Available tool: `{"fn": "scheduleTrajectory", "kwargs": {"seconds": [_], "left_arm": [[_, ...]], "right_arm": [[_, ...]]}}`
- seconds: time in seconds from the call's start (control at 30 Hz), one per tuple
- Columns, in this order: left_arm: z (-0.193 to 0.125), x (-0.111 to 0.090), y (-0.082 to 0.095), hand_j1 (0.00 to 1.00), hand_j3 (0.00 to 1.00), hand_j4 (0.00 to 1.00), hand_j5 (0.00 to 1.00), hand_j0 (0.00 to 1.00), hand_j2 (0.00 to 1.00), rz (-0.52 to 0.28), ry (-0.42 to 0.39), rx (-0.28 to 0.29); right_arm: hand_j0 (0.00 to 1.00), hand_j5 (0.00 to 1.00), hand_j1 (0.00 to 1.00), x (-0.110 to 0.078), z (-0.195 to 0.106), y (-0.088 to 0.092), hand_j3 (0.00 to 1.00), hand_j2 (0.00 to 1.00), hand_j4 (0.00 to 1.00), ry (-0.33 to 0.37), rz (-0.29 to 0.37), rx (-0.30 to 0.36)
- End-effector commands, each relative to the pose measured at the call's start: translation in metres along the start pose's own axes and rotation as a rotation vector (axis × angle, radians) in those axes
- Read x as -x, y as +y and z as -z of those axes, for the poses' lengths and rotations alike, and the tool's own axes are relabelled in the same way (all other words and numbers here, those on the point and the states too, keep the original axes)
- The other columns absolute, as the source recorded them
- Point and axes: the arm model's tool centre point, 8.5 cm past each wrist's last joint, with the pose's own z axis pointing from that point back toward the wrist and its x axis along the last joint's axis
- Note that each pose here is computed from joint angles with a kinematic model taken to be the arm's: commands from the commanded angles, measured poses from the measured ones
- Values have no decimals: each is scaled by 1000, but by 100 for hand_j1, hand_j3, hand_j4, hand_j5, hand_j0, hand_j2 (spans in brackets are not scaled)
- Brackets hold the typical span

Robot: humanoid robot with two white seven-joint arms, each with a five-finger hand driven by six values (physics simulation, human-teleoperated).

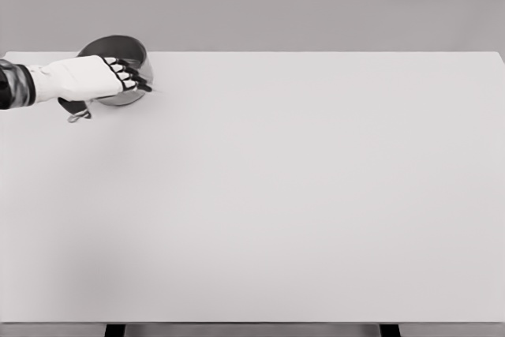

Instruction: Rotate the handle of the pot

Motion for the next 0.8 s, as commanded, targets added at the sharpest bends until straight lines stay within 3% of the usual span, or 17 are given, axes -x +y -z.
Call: {"fn": "scheduleTrajectory", "kwargs": {"seconds": [0.0,0.2,0.43,0.77], "left_arm": [[-5,9,-5,100,100,100,100,100,100,-22,27,-9],[-10,22,-16,100,100,100,100,100,100,-55,68,-7],[-30,53,-37,100,100,100,100,100,100,-124,178,-62],[-39,69,-53,100,100,100,100,100,100,-165,241,-75]], "right_arm": [[100,100,100,0,0,0,100,100,100,1,0,0],[100,100,100,0,0,0,100,100,100,-2,-1,0],[100,100,100,0,0,0,100,100,100,-1,0,0],[100,100,100,0,0,0,100,100,100,1,0,0]]}}
